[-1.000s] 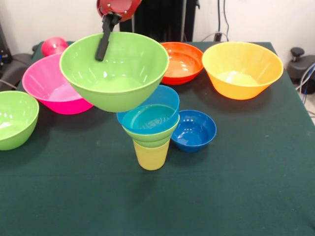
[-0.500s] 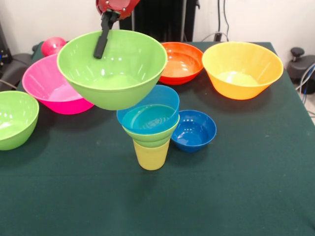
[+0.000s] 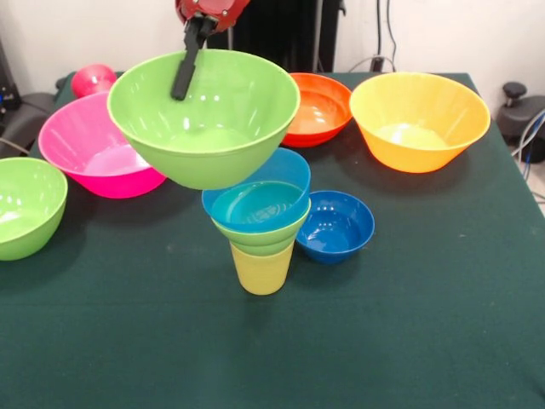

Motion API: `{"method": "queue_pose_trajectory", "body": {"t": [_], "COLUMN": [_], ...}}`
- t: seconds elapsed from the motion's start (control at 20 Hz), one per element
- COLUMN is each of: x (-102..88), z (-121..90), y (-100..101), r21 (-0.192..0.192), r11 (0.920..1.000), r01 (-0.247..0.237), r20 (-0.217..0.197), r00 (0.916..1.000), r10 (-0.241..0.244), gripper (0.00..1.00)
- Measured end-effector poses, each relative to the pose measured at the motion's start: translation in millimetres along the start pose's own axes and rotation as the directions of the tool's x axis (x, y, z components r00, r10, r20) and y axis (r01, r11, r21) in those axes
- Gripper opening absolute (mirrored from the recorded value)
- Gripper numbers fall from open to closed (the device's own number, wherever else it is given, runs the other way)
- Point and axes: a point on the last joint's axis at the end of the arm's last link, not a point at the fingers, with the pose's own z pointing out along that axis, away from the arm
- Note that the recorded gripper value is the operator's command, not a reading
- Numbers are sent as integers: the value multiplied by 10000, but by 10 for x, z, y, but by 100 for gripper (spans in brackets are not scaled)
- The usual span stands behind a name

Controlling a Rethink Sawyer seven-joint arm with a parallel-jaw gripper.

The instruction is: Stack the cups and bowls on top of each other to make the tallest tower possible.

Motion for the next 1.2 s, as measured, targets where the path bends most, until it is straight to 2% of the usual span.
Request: {"method": "queue_pose_trajectory", "body": {"t": [0.5, 1.2], "x": [153, 305], "z": [146, 213], "y": [-191, -284], "r21": [494, 725], "r11": [9988, 9974], "r01": [2, 45], "r20": [-22, -49], "r00": [10000, 10000], "r10": [-1, -42], "gripper": [0, 0]}}
